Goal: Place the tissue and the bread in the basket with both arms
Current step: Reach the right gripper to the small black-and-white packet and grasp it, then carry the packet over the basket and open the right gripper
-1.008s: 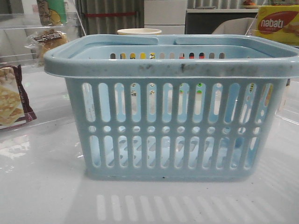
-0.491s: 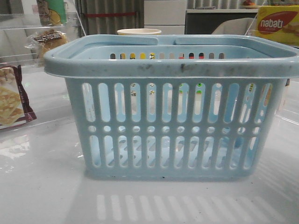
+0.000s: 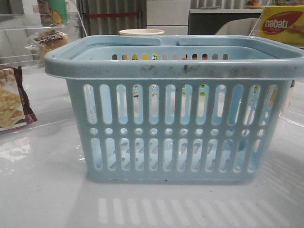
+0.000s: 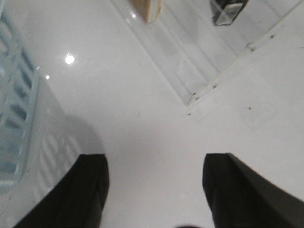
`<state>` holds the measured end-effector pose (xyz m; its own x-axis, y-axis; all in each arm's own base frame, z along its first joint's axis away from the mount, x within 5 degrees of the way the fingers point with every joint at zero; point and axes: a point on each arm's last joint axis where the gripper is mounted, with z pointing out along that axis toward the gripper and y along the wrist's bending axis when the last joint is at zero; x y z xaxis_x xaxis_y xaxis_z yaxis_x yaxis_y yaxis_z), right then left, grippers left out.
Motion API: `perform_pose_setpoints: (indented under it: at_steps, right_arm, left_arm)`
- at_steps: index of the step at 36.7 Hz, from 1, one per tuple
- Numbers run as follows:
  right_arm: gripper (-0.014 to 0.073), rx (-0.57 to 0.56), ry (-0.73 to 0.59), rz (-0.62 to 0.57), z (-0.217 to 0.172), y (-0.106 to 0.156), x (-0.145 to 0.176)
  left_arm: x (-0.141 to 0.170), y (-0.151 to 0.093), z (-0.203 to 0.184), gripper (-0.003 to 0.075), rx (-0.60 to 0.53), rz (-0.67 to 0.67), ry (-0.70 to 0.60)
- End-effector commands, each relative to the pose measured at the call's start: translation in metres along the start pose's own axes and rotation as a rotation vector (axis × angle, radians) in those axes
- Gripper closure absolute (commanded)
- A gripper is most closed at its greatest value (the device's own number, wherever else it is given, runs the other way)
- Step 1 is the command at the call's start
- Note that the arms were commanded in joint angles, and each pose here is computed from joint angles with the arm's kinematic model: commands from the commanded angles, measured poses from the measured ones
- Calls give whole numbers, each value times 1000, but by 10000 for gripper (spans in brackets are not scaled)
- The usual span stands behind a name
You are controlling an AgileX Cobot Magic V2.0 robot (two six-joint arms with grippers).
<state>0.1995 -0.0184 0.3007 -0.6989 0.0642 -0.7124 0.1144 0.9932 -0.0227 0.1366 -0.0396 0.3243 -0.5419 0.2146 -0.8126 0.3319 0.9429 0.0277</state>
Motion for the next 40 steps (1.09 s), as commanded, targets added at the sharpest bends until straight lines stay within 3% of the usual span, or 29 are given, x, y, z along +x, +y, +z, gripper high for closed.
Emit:
perform_pose_setpoints:
  at_steps: [1,10,16,33,35,40]
  right_arm:
    - [56,51,-126,36,3,-14,-37]
    - [56,101,-98,80,42,-35,-84]
    - [56,133,-68,25,71,-42,-104]
    - [60,184,-46,-97,139,-52,-128]
    - [95,181,-47,-98,144,-52,-127]
    - [300,178,-53,-99,147,-51,-127]
  left_arm:
    - [-14,-5,-5,214,29,16,-92]
    - [-13,-6,-4,214,31,17,-88]
    - [-13,-6,-4,214,31,17,-88]
    - [-12,-6,-4,214,31,17,-87]
    - [-12,-6,-4,214,31,17,-87]
    - [-12,-6,-4,214,31,17,-87]
